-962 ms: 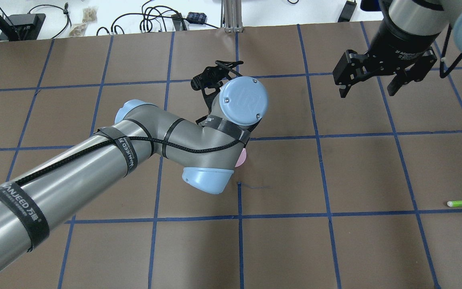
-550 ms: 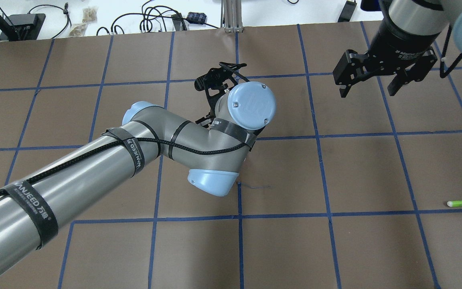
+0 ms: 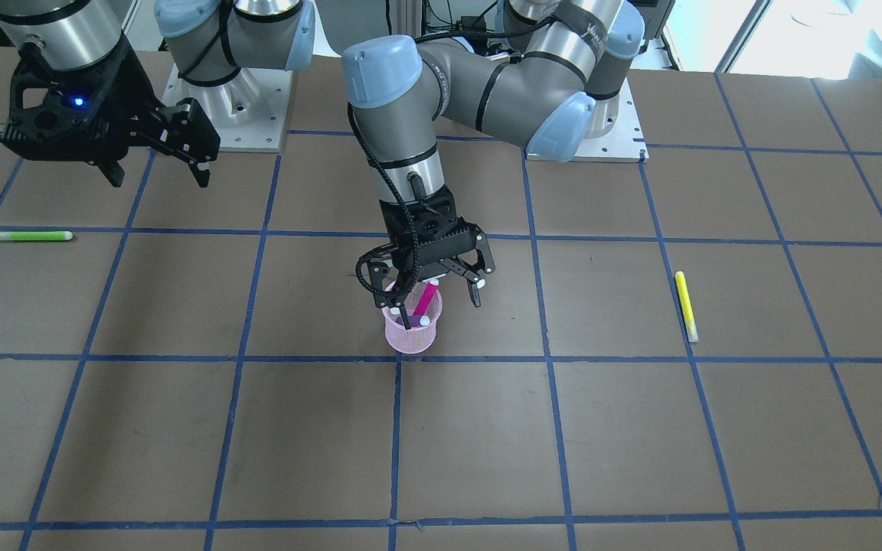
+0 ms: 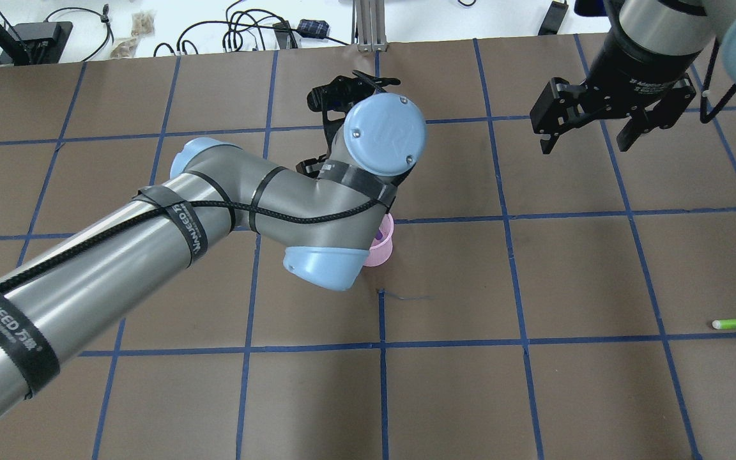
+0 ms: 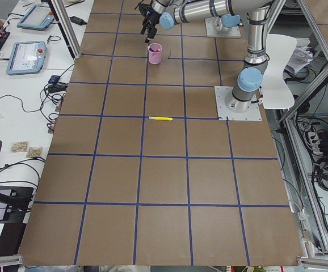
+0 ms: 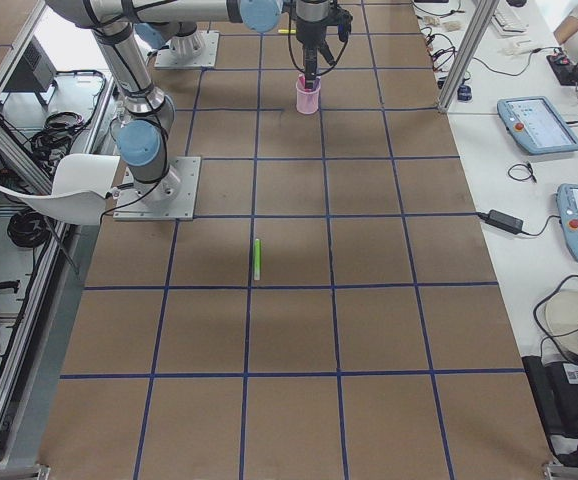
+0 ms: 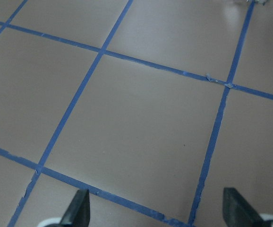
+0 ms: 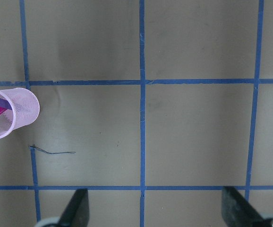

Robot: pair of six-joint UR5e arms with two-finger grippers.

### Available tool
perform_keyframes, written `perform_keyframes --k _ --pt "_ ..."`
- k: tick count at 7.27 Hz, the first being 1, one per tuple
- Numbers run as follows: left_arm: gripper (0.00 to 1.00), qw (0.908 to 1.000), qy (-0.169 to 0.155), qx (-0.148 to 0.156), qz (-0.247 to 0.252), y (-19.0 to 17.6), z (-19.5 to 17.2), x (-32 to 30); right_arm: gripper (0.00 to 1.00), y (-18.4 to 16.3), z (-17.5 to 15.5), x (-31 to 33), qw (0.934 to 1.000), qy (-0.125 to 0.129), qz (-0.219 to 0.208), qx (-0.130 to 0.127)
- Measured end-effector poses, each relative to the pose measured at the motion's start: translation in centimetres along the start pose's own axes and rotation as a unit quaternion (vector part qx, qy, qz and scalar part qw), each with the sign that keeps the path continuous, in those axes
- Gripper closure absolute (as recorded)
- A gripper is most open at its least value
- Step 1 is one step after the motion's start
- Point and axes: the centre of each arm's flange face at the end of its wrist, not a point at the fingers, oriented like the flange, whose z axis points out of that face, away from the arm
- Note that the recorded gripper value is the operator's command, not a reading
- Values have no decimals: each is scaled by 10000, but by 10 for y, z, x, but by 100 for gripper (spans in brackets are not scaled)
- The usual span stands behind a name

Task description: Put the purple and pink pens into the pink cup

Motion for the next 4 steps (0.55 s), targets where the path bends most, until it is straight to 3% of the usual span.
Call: perform_keyframes --k 1,3,4 --pt "0 9982 98 -414 415 -31 -3 -22 0 0 0 0 10000 3 1 7" --pt "0 9838 595 -1255 1134 -83 -16 -75 0 1 -3 -1 10000 -23 35 44" --pt "0 9796 704 -1515 1117 -103 -19 -109 0 0 -6 -1 10000 -32 47 70"
